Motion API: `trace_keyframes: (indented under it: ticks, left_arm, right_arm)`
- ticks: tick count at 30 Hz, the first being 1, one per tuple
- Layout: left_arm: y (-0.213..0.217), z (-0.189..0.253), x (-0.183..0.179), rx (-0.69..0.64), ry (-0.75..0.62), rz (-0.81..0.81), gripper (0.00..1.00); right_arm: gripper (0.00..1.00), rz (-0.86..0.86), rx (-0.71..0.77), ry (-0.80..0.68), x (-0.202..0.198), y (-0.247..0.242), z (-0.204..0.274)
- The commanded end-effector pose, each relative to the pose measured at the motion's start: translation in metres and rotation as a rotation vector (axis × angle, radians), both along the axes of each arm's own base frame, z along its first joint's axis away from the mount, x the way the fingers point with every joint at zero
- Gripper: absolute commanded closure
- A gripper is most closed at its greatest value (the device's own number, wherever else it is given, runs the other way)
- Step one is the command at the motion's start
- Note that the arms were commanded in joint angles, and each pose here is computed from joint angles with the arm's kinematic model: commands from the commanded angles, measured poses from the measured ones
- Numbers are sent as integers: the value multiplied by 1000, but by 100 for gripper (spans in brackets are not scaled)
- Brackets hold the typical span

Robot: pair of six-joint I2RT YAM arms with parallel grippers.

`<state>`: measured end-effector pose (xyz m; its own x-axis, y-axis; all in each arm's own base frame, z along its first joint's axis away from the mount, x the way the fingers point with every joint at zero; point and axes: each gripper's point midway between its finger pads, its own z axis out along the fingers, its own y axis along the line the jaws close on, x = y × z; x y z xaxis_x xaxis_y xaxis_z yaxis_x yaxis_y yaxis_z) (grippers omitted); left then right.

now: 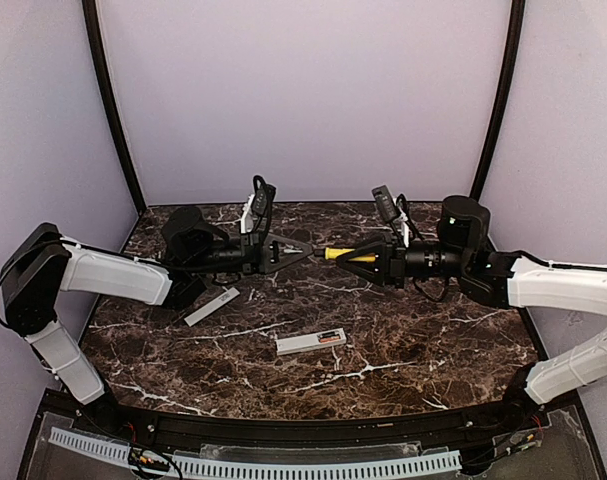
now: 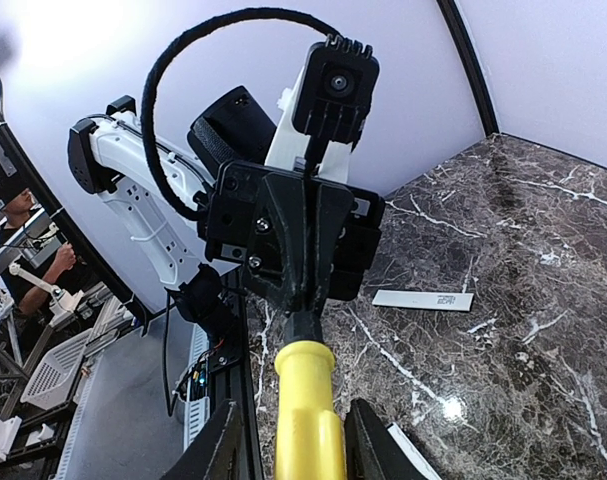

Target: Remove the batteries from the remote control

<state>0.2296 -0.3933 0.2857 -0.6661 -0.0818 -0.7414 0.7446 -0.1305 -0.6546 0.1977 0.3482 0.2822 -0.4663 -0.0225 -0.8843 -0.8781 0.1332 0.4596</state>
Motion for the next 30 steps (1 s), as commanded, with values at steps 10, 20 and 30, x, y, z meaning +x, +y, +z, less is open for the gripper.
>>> trace_keyframes:
  ticks: [10, 20, 30]
  left_arm:
    - [-1, 9, -4, -20, -46, -18, 100]
    - [-2, 4, -4, -8, -43, -20, 100]
    - [-1, 4, -6, -10, -41, -24, 100]
  right_arm:
    - [69, 19, 12, -22, -1, 6, 6]
    - [75, 24, 2, -14, 0, 9, 3]
    - [69, 19, 8, -22, 0, 8, 5]
